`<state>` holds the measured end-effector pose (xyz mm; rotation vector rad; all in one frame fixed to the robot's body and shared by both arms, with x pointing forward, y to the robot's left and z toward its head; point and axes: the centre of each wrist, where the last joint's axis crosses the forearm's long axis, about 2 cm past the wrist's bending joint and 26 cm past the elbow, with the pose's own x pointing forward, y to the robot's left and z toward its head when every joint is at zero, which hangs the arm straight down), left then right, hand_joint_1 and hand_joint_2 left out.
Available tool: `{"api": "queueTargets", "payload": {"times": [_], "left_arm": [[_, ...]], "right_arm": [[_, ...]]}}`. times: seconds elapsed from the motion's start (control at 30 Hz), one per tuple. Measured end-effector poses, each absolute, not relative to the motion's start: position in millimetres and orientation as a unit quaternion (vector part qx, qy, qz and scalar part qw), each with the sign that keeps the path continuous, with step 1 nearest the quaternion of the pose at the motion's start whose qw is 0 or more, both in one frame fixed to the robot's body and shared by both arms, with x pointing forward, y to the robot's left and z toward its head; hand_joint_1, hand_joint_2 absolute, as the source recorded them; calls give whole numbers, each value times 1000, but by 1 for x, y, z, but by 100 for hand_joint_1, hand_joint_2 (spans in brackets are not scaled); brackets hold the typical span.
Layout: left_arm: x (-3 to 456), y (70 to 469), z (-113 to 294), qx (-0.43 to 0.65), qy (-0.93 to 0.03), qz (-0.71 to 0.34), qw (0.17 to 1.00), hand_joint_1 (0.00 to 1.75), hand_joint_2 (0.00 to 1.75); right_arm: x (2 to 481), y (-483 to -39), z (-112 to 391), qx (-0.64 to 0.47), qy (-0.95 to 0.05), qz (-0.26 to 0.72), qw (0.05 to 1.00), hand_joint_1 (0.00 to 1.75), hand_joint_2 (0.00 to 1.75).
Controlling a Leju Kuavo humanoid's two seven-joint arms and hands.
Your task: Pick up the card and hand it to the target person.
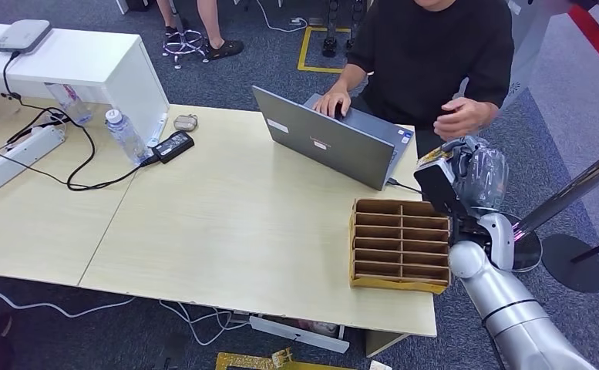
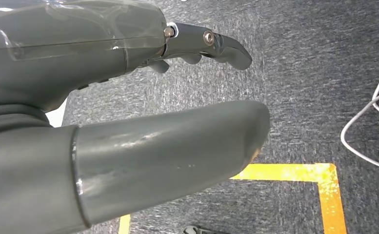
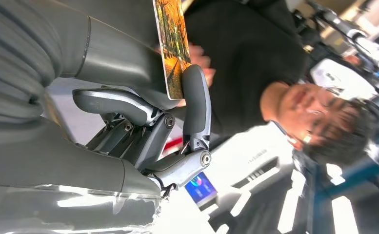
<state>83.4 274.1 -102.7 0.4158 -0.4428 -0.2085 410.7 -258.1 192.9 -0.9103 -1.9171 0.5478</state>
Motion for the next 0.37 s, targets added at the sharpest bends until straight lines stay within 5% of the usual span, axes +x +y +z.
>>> {"api": "queueTargets", "payload": {"times": [0.37], "left_arm": [[83, 274, -103, 206, -211, -110, 949, 0, 0]], "right_arm": [[419, -265, 192, -438, -777, 214, 399, 168, 175]]}}
